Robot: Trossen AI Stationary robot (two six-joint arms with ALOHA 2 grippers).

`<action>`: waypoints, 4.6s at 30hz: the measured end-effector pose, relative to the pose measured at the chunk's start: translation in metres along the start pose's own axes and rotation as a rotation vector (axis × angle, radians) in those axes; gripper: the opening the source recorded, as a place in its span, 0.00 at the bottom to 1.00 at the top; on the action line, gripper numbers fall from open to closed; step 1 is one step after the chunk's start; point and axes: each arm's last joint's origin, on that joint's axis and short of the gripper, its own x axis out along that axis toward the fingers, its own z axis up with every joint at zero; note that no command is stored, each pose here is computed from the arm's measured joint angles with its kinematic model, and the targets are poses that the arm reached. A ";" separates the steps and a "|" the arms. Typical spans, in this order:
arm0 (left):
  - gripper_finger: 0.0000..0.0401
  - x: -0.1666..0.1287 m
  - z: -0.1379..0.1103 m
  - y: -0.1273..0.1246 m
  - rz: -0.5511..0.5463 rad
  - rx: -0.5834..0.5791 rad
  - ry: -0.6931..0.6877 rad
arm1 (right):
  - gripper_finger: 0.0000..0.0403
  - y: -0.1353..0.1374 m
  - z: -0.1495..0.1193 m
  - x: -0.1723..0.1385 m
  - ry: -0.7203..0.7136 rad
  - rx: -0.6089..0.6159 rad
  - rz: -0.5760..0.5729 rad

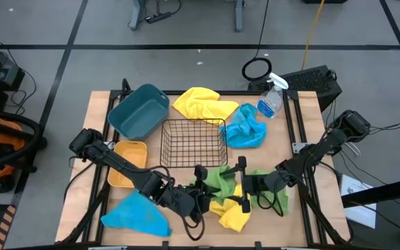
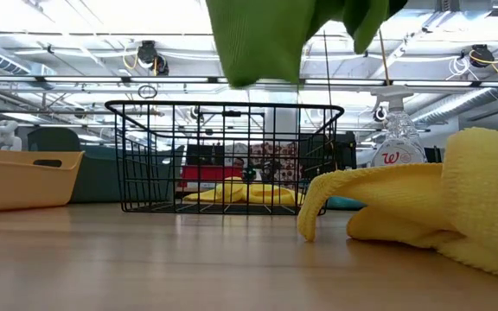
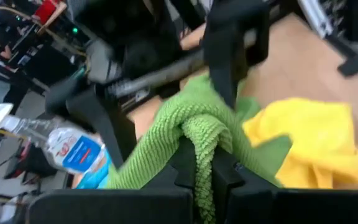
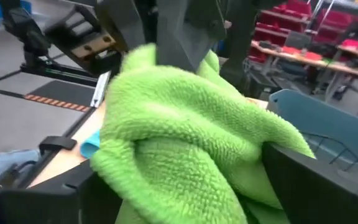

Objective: Sort microfiber towel by color & place in baskets
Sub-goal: Put the left green microfiber towel into the black wire basket

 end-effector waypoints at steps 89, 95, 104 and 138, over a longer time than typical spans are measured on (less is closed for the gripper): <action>0.67 0.000 0.018 -0.020 0.011 -0.012 -0.181 | 0.03 -0.019 0.032 -0.044 -0.034 -0.220 0.166; 0.67 -0.001 0.014 -0.025 -0.012 -0.011 -0.141 | 0.03 -0.022 0.031 -0.044 -0.014 -0.230 0.073; 0.78 -0.002 0.017 -0.024 0.032 -0.049 -0.149 | 0.03 -0.022 0.032 -0.044 -0.016 -0.235 0.066; 0.64 0.035 0.006 0.023 0.152 -0.154 -0.174 | 0.17 -0.029 0.028 -0.039 0.018 -0.169 0.042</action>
